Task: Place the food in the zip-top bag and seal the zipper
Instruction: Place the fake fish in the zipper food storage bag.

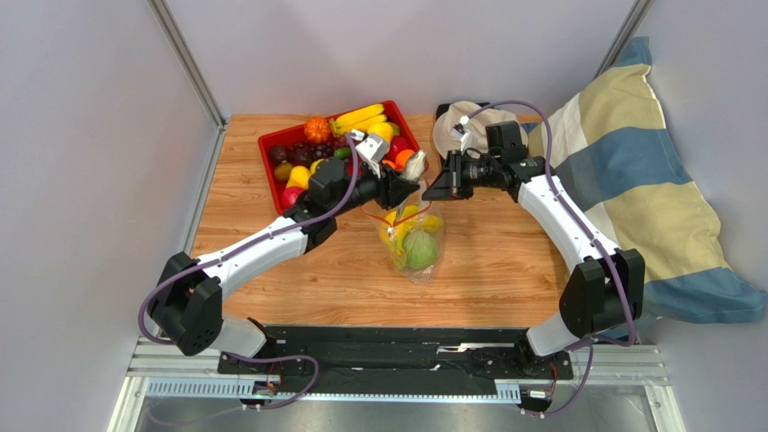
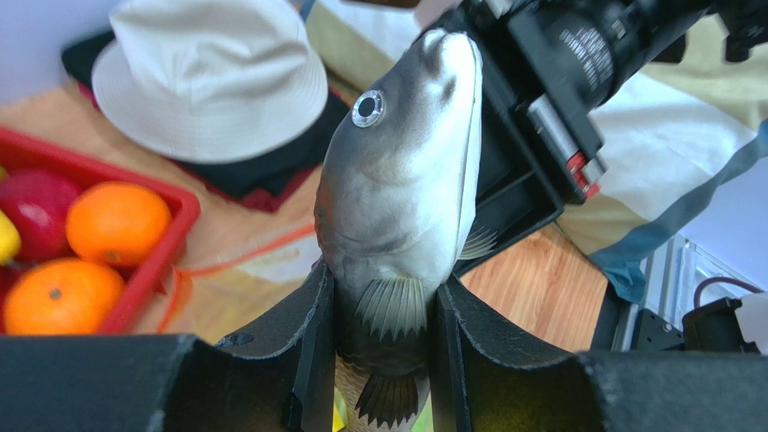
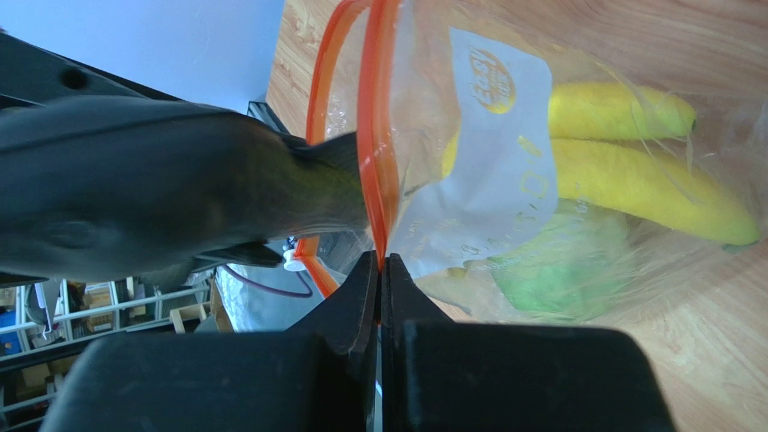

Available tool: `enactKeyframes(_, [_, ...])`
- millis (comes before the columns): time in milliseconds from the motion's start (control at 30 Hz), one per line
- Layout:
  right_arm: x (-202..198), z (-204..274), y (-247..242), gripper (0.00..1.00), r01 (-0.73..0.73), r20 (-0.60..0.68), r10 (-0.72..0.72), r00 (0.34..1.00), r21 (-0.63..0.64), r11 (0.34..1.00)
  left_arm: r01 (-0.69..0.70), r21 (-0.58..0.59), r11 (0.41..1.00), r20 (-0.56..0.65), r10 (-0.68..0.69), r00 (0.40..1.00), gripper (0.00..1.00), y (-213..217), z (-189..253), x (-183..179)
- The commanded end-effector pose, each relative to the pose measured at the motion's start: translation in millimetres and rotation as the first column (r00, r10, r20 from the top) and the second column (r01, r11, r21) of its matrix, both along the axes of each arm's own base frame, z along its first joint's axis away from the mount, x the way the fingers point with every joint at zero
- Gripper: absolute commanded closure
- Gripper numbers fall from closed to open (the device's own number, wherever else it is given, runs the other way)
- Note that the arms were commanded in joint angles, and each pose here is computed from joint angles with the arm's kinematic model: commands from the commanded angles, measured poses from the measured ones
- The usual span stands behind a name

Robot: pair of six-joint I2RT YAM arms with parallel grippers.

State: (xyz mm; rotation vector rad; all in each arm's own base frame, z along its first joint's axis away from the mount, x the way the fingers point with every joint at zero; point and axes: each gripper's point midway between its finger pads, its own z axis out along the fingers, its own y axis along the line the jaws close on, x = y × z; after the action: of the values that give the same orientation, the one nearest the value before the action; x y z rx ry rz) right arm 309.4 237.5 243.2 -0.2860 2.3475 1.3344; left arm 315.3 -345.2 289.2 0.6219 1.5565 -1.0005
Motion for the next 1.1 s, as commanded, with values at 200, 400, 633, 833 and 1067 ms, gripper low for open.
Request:
enactKeyframes(200, [-18, 9, -2, 1.00, 0.001, 0.048, -0.002, 0.999, 0.021, 1.000, -0.053, -0.006, 0.999, -0.211, 0.050, 0.976, 0.89, 20, -33, -31])
enactKeyframes(400, [-23, 9, 0, 1.00, -0.003, 0.060, 0.002, 0.998, 0.017, 1.000, -0.048, 0.102, 0.994, -0.489, 0.092, 0.867, 0.89, 16, -75, -37])
enactKeyframes(633, [-29, 13, 2, 1.00, -0.024, 0.092, 0.024, 0.995, 0.007, 1.000, -0.115, 0.166, 0.979, -0.599, 0.193, 0.777, 0.85, 16, -91, -27])
enactKeyframes(833, [-32, 16, 1, 1.00, -0.033, 0.111, 0.031, 0.993, 0.010, 0.999, -0.104, 0.253, 0.962, -0.674, 0.252, 0.694, 0.77, 13, -110, -23])
enactKeyframes(1067, [-32, 15, 0, 1.00, -0.026, 0.124, 0.026, 0.992, 0.000, 1.000, 0.043, 0.248, 0.968, -0.573, 0.111, 0.812, 0.80, -2, -81, -35])
